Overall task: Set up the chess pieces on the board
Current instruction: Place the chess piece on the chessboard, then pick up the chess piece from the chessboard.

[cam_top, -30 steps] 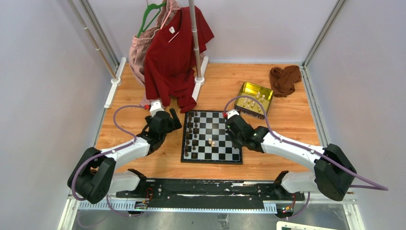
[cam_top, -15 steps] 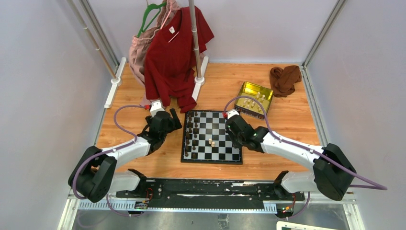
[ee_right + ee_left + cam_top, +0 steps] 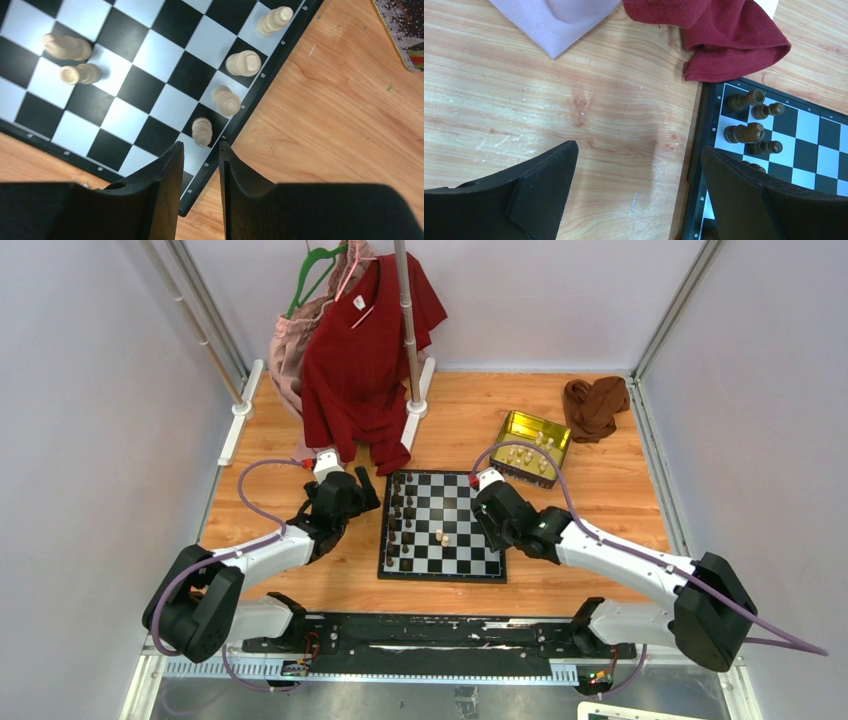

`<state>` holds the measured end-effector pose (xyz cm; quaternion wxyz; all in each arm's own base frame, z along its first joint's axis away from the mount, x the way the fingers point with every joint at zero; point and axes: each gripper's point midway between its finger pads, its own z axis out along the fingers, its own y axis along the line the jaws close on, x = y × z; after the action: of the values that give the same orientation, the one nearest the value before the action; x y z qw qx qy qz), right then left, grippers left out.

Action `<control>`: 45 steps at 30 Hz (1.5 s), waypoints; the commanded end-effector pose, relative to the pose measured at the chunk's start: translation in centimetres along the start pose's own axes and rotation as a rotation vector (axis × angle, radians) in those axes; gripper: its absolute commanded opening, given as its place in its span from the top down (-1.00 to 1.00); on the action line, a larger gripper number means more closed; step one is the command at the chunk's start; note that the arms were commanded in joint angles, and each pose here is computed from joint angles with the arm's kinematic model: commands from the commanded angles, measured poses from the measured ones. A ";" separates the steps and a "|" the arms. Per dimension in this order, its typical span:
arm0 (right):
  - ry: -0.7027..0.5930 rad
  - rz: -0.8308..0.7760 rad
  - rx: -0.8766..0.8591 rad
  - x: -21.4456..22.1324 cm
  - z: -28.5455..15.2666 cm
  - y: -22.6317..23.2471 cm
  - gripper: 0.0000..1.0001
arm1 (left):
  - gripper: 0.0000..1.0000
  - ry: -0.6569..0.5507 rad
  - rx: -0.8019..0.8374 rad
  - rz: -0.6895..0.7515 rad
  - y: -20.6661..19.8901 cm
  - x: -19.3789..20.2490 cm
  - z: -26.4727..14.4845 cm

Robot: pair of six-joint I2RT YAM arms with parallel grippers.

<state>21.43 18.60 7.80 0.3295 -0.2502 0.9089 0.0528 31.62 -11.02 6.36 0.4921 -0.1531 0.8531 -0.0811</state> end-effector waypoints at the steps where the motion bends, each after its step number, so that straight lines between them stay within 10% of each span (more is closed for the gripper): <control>1: -0.044 -0.035 -0.011 -1.6 -2.2 1.0 0.28 | -1.00 -0.039 -0.004 -0.020 0.1 -0.9 0.0; 19: -0.056 -0.354 -0.289 -2.9 0.1 9.4 0.23 | -1.00 -0.045 0.007 -0.024 -0.1 -1.2 -0.1; 45: -0.089 -0.384 -0.292 -4.6 3.4 10.1 0.22 | -1.00 -0.047 0.006 -0.014 0.0 -1.2 -0.1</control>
<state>20.38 29.11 6.27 0.3150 -0.4619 0.8204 0.1202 31.63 -11.04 6.75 0.4972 -0.1537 0.8497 -0.0852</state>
